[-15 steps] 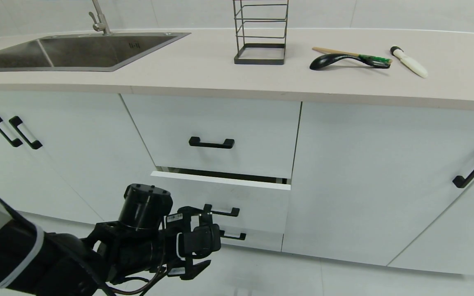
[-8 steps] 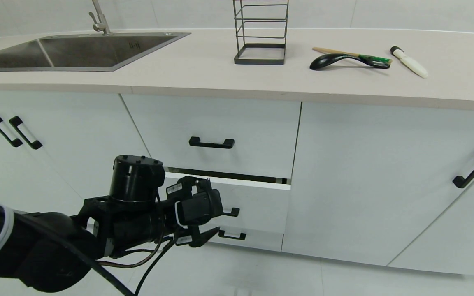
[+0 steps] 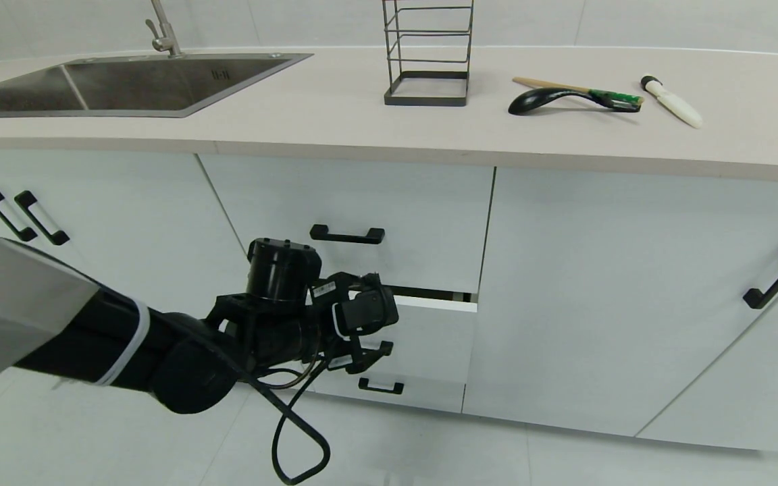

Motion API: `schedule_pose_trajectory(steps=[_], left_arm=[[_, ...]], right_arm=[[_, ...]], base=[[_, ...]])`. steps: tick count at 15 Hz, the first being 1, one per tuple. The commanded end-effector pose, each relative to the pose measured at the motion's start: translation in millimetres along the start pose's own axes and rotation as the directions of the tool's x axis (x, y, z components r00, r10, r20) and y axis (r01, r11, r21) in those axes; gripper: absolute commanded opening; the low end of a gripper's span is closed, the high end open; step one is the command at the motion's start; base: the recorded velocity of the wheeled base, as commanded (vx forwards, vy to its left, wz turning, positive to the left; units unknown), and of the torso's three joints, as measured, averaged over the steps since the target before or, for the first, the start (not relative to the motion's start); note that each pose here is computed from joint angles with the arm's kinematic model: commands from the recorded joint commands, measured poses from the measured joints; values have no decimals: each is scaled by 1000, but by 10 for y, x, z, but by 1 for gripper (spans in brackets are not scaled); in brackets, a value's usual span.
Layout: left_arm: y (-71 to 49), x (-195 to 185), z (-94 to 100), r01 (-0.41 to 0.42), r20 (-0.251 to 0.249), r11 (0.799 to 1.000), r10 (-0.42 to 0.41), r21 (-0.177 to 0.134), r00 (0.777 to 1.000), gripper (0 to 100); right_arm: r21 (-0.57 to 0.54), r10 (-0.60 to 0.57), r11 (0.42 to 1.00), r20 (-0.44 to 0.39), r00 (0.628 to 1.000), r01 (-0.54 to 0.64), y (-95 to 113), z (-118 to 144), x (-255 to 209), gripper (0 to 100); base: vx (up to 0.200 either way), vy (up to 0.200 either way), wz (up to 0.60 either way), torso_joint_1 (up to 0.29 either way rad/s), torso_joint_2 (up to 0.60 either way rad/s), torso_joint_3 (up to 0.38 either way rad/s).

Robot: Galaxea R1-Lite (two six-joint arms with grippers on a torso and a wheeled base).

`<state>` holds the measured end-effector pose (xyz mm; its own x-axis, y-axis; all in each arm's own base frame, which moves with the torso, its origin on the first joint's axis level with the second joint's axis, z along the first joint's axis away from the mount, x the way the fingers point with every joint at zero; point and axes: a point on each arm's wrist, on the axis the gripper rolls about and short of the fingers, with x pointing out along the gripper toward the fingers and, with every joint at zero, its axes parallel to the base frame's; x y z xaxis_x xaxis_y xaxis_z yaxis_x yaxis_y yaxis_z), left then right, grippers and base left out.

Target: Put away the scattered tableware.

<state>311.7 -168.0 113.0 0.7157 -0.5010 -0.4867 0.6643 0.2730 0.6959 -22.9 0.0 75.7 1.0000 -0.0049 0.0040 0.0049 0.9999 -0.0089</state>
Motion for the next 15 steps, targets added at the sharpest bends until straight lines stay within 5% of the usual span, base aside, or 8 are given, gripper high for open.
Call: schedule_pose_trajectory(steps=[1,15], left_arm=[[-54,218,-64,27,-18,1000,-27,-4,999,100],[-109,377,-135,43,-32,999,-44,-8,999,100]], right_arm=[[0,0,1000,-1,1000,0,0,1,1,0],[0,0,1000,-1,1000,0,0,1,1,0]], base=[[0,0,0,0,0,0],[0,0,0,0,0,0]])
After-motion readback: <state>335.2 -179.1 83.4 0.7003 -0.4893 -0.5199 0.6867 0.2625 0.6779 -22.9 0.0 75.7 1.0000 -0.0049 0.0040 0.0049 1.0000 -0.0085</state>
